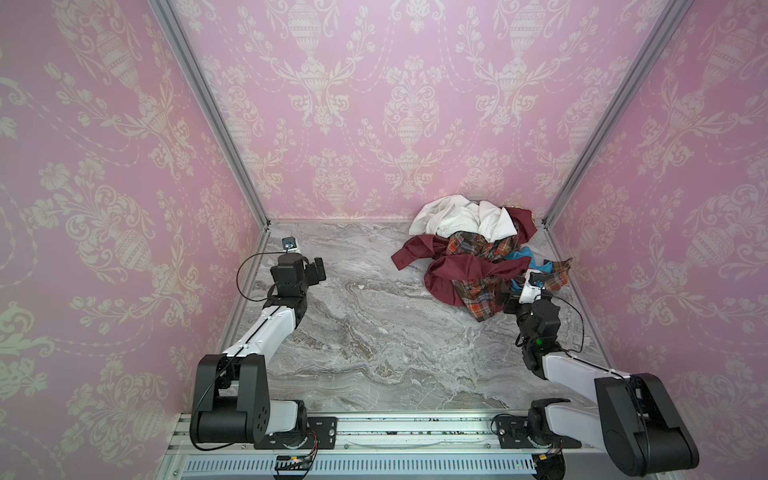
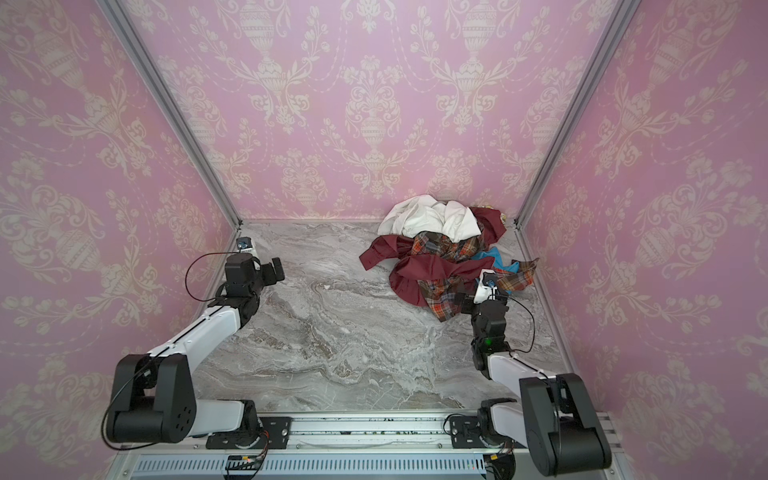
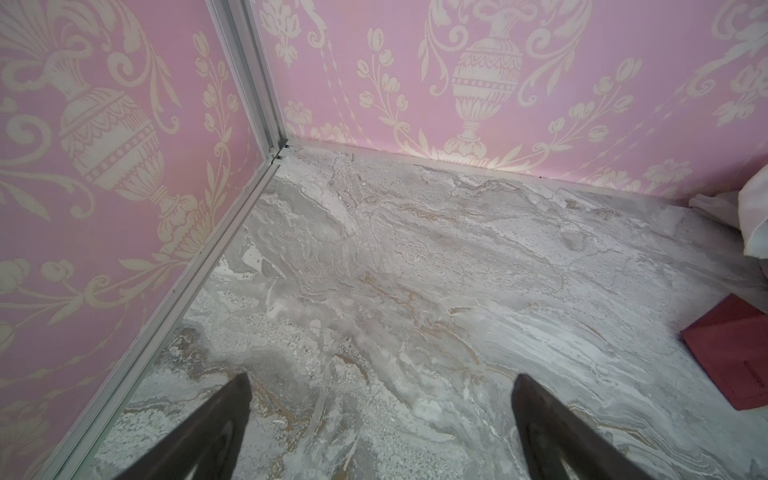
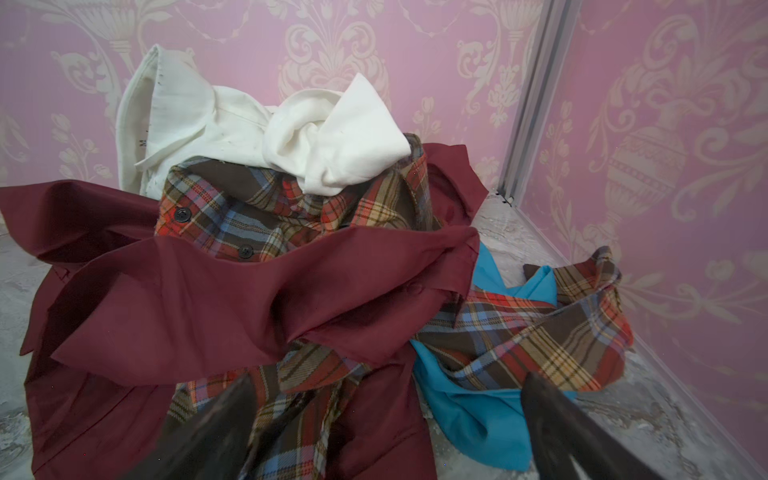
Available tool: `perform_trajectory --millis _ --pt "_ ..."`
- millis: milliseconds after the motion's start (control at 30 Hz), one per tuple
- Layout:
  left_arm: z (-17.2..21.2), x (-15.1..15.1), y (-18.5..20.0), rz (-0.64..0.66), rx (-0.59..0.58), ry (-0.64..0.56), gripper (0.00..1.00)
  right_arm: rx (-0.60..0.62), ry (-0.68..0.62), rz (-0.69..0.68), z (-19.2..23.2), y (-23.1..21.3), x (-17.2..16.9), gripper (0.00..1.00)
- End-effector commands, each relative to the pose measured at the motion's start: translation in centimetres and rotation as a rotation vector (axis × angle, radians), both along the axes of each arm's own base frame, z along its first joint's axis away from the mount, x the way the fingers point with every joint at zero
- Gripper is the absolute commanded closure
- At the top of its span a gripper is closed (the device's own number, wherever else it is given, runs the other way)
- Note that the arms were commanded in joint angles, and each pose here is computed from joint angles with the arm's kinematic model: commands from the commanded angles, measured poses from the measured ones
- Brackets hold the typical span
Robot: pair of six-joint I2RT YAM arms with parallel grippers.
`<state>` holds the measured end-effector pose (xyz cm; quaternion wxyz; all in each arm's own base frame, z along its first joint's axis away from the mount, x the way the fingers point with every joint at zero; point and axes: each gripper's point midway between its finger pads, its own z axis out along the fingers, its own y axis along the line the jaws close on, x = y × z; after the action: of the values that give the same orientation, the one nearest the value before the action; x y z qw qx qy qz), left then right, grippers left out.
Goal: Pick out a specific cloth from the pile
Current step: 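Reach the left gripper toward the pile while the right gripper approaches the turquoise shirt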
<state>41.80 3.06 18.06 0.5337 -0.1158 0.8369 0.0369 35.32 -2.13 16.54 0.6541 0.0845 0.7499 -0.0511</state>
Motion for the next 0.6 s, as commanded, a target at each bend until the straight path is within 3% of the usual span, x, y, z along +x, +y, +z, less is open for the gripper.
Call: perform_trajectory --millis 0,267,367,567 --pt "0.8 -0.9 -1.8 -0.023 -0.060 0.029 0.01 0.045 0.078 -0.114 -0.1 -1.6 -1.0 0.00" --pt "1.5 -0.8 -9.0 -0.258 -0.037 0.040 0.01 0.124 0.129 -0.166 3.3 -2.1 -1.8 0.00" --pt "1.7 -0.9 -11.6 -0.347 -0.078 0.037 0.01 0.128 0.151 -0.176 4.6 -2.2 -1.8 0.00" --pt "1.9 -1.9 -17.8 -0.561 -0.096 0.072 0.01 0.155 0.270 -0.142 5.1 -1.3 -1.3 0.00"
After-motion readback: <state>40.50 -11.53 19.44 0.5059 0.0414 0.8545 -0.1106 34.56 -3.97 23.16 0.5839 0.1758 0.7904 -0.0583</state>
